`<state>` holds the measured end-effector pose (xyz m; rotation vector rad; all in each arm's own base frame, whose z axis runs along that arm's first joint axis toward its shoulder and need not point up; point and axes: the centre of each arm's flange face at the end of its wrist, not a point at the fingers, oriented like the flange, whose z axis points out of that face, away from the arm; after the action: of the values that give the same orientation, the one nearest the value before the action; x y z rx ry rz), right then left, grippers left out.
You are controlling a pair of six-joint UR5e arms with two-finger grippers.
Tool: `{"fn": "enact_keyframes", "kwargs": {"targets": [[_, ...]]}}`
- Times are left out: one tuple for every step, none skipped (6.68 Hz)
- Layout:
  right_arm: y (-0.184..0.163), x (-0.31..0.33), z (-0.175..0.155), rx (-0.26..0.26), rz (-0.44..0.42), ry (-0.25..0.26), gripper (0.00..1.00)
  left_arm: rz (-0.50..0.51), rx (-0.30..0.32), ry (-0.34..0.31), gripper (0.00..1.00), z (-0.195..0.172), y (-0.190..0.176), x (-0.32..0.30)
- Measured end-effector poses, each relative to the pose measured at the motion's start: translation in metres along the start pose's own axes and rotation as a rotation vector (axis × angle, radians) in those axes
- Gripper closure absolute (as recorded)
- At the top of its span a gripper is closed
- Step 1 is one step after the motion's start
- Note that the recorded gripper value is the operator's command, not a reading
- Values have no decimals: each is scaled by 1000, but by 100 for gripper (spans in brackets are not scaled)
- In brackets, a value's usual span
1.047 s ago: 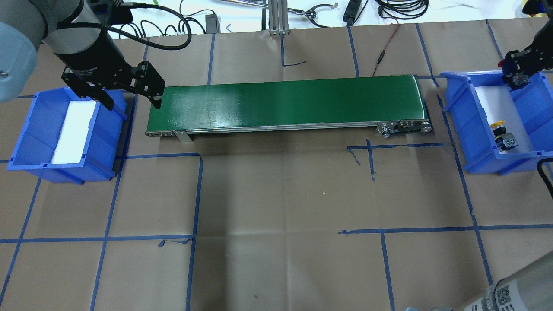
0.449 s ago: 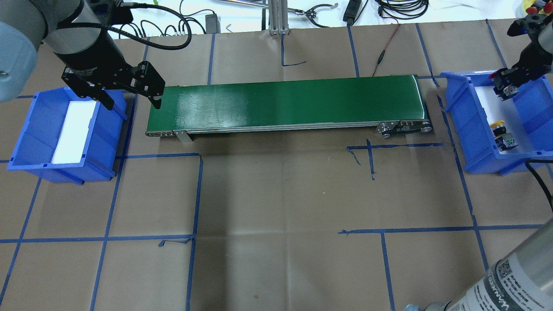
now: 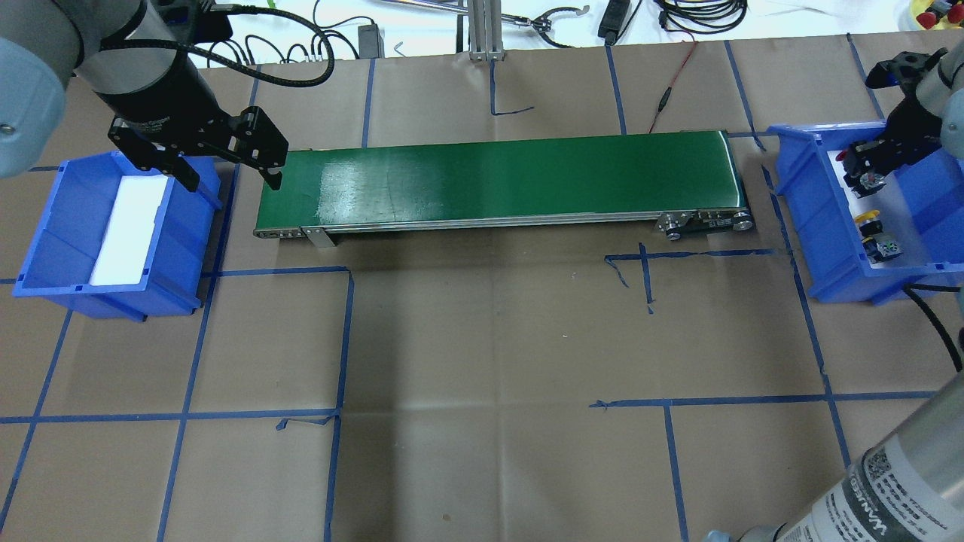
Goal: Transport two buttons from left to right
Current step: 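Lower the red button onto the foam and open the right gripper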
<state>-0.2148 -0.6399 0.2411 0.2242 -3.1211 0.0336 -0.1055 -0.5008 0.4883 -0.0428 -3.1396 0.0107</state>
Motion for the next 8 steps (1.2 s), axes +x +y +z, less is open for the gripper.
{"fn": "enact_keyframes", "kwargs": {"targets": [[0, -1, 3, -4, 8, -5, 3, 0, 0, -1, 0, 0, 0, 0], [-1, -2, 4, 2, 16, -15, 1, 0, 0, -1, 0, 0, 0, 0], [-3, -4, 4, 17, 18, -31, 0, 0, 0, -1, 0, 0, 0, 0], [-5, -6, 2, 26, 19, -41, 0, 1, -1, -1, 0, 0, 0, 0], [-6, -6, -2, 35, 20, -42, 1, 1, -1, -1, 0, 1, 0, 0], [-6, -6, -7, 43, 20, -38, 1, 1, -1, -1, 0, 1, 0, 0], [-8, -6, -20, 58, 19, -26, 1, 1, -2, -1, 0, 1, 0, 0], [-7, -7, -42, 84, 18, -6, 0, 0, -2, -1, 0, 1, 0, 0]]}}
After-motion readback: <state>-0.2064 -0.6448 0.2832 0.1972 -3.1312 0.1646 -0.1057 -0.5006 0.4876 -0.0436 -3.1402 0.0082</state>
